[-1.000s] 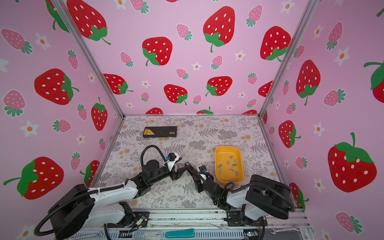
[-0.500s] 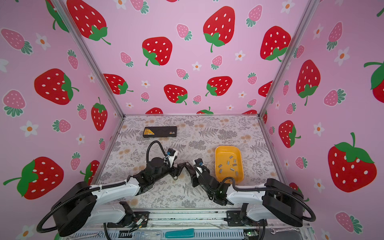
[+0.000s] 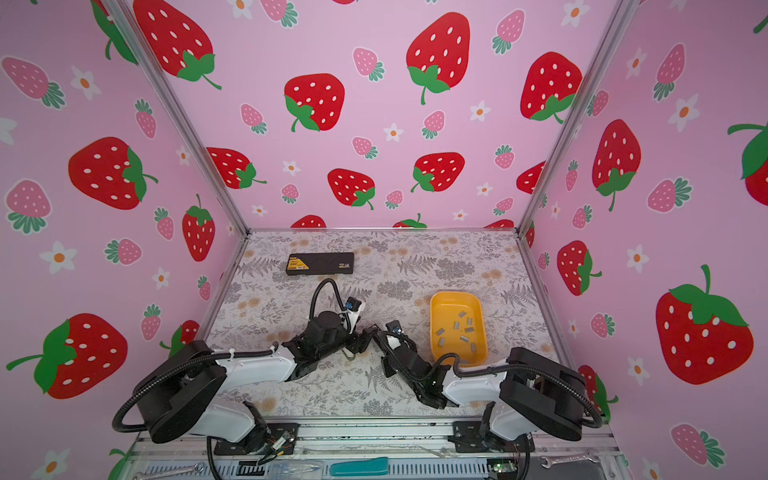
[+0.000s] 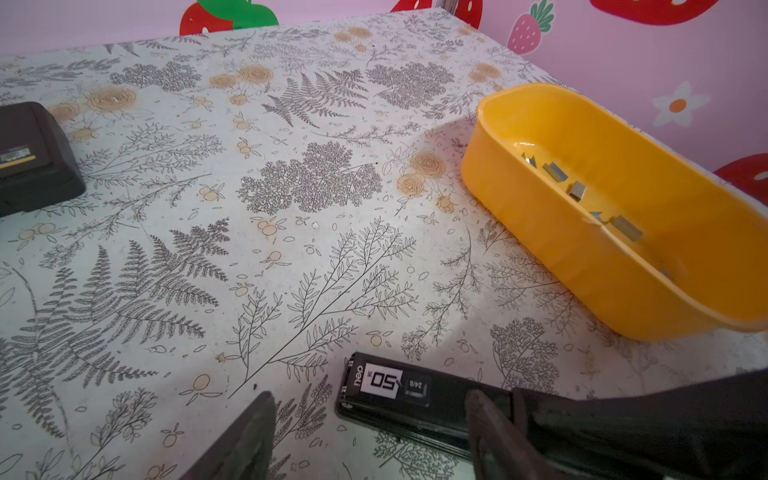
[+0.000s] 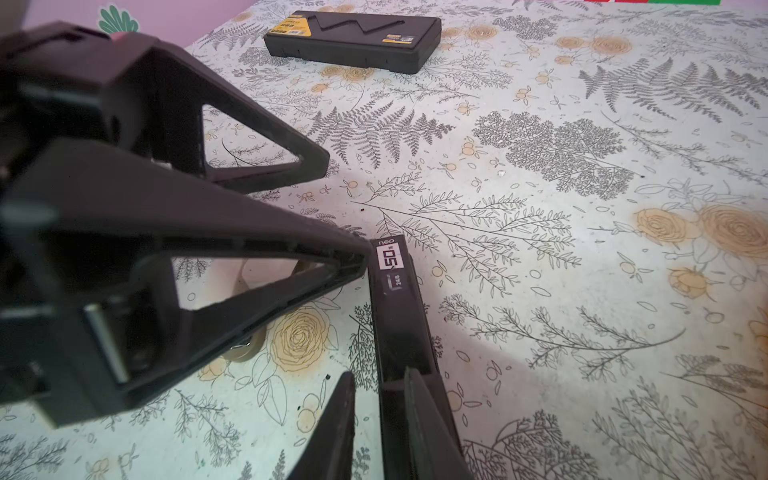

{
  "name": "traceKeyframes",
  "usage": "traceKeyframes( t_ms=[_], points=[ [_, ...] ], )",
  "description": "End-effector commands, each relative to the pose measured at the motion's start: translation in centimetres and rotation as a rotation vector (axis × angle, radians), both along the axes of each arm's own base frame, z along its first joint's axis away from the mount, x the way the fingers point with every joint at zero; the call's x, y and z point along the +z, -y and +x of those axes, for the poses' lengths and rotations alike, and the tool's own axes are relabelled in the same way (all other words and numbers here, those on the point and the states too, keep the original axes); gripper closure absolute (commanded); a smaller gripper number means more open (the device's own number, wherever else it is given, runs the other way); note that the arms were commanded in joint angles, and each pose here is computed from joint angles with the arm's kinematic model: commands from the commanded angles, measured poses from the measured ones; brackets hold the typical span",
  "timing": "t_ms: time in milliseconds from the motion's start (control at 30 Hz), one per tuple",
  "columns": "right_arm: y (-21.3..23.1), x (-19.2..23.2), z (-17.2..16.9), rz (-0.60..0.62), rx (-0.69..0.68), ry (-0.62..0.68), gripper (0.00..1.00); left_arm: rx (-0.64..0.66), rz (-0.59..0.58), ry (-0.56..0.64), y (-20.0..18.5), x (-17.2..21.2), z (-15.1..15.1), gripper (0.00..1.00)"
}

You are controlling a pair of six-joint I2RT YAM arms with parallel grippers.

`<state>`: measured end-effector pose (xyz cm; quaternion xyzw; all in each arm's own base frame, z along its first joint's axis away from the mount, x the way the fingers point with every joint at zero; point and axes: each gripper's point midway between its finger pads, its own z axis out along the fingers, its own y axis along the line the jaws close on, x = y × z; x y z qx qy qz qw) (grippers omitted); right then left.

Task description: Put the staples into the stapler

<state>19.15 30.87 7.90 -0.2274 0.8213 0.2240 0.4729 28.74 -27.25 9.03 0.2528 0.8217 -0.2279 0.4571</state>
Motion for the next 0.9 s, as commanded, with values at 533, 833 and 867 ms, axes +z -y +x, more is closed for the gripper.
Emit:
traceKeyframes(
  t_ms=[533, 833, 867],
  points=[
    [1.4, -5.3, -1.6, -0.016, 0.01, -0.108, 0.8, -0.006, 0.006, 0.024, 1.8, -0.8, 1.8, 0.26],
    [2.4, -7.1, -1.9, -0.008, -0.013, -0.135, 0.8, -0.005, 0.018, 0.026, 1.9, -1.7, 2.1, 0.26],
    [2.5, -7.4, -2.1, -0.009, -0.014, -0.141, 0.8, -0.006, 0.016, 0.028, 2.0, -1.7, 2.1, 0.26]
  ],
)
